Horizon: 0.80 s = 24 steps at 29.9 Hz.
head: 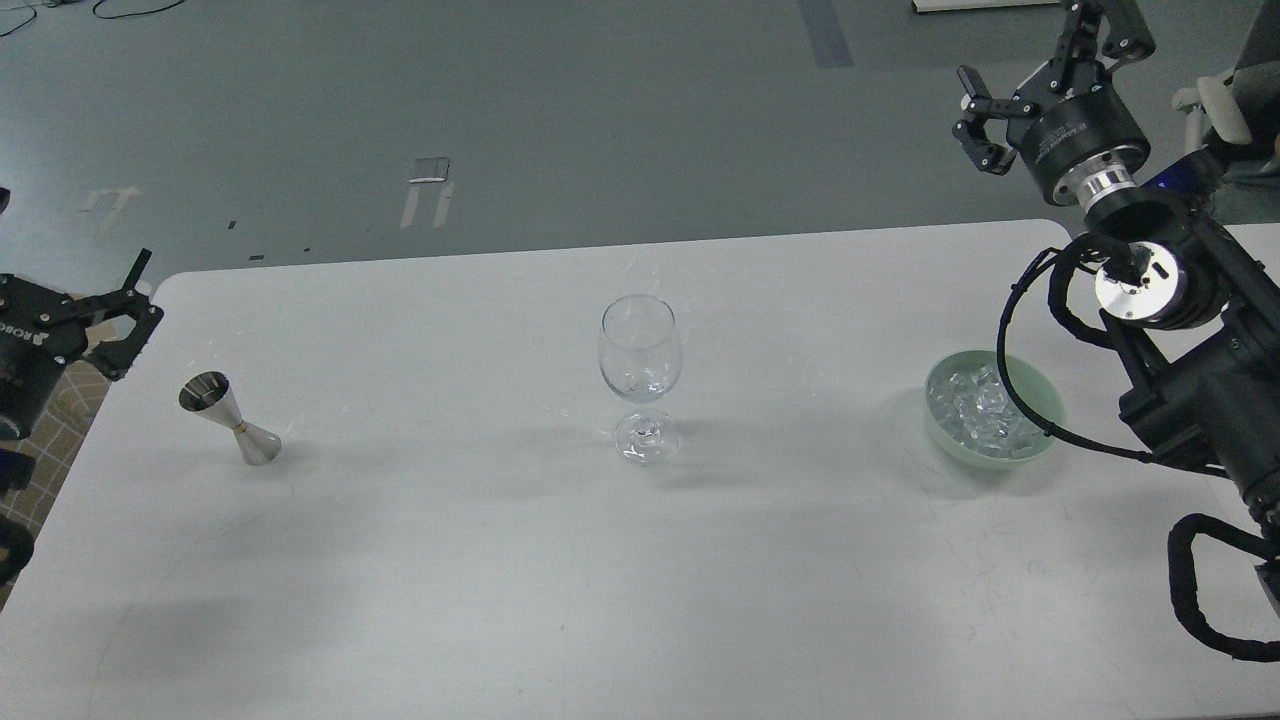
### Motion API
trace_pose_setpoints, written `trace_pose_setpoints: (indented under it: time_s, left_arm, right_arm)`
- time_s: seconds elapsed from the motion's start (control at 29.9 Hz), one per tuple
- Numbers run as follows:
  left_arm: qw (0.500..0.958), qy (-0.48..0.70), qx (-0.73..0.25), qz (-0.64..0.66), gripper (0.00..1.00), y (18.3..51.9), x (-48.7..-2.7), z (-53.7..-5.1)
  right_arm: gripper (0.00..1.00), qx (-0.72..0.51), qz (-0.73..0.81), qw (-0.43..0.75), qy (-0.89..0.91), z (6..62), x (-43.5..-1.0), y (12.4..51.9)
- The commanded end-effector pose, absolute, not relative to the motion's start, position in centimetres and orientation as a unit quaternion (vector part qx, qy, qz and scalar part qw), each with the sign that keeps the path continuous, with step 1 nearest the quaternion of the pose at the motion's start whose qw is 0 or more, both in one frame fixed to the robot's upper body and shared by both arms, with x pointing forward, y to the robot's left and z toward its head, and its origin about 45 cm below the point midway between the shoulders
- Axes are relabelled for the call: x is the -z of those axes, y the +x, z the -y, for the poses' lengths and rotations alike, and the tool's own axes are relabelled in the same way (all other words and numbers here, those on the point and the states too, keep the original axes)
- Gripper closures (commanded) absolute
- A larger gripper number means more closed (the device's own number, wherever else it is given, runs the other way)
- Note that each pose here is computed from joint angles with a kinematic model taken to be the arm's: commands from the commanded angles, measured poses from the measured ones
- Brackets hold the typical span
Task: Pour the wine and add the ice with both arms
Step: 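Lower the left gripper toward the table edge beside the metal jigger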
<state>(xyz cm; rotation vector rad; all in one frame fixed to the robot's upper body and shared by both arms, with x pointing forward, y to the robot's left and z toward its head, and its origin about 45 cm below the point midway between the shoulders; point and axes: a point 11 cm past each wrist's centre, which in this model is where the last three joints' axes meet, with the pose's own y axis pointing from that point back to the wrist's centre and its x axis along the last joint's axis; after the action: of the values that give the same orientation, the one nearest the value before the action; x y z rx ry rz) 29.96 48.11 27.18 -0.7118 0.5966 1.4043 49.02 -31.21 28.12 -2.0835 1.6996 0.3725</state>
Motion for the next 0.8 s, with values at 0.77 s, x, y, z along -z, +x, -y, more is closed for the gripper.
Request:
trace_pose_setpoints:
  time_s: [0.77]
  left_arm:
    - [0.497, -0.349, -0.657, -0.446, 0.01, 19.1, -16.9, -44.4]
  right_arm:
    - [0.00, -0.139, -0.610, 0.196, -0.755, 30.5, -27.3, 49.0]
